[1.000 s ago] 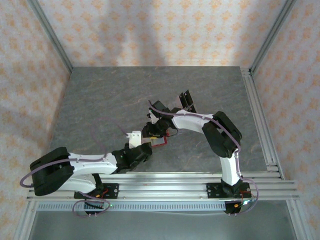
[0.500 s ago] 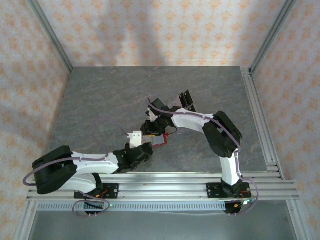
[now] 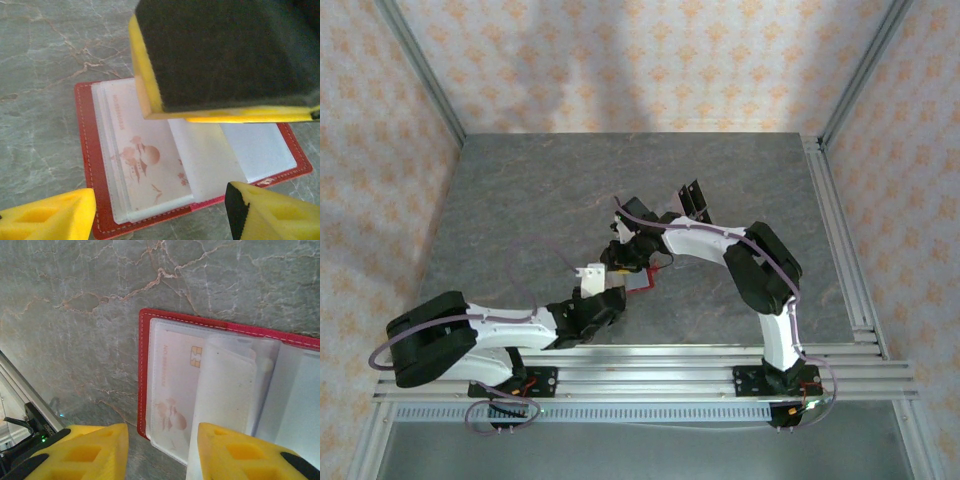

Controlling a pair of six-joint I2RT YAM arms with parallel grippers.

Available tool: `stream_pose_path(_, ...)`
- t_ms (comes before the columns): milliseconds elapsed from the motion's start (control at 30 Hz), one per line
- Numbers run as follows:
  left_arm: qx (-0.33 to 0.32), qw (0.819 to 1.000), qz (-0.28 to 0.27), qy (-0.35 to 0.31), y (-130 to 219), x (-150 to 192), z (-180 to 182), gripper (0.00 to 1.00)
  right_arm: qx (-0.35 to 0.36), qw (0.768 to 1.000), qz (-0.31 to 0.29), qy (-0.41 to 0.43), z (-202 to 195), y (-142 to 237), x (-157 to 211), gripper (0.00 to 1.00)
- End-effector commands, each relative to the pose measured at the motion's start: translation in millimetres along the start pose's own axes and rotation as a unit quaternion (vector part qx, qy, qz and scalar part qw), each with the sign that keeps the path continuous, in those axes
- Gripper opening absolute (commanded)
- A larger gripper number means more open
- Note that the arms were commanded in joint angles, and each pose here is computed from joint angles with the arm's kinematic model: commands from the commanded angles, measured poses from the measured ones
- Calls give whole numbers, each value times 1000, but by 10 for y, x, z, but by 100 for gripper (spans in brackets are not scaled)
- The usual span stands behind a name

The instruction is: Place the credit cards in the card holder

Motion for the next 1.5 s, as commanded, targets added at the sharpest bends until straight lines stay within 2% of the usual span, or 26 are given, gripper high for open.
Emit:
stream_pose_path(0, 10, 1000, -16, -1, 24, 4, 6, 70, -1, 1000, 4, -1, 43, -48, -16, 41)
stream_pose_path(333, -36, 999, -11, -15, -47, 28, 24, 70, -3, 1000, 4, 0, 59, -43, -28, 41)
stream_pose_path(567, -79, 996, -45, 9, -16, -50, 104, 70, -5, 1000, 2, 5, 111, 25, -31, 41)
stream_pose_path(967, -101, 991, -76, 45, 102, -83, 287, 71, -14, 997, -69, 26, 374, 562, -154, 42)
stream_pose_path(1267, -123, 986, -93, 58, 208, -80, 470, 72, 9, 993, -113, -13, 91, 711, -153, 42)
stream_pose_path(1467, -123, 986, -96, 60, 273, -86, 549, 72, 85, 989, -114, -40, -235, 615, -108, 42)
Point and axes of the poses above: each hand's point on the last joint's axis, 136 mm out from that joint toward the fingers, its own y axis back along the fingers, its own z axis along the line the jaws close on, x = y × z, the point moved 8 cm from there along y, back along the fingers, and after that the axes turned 1 degree about -y, right-handed, at the moved point
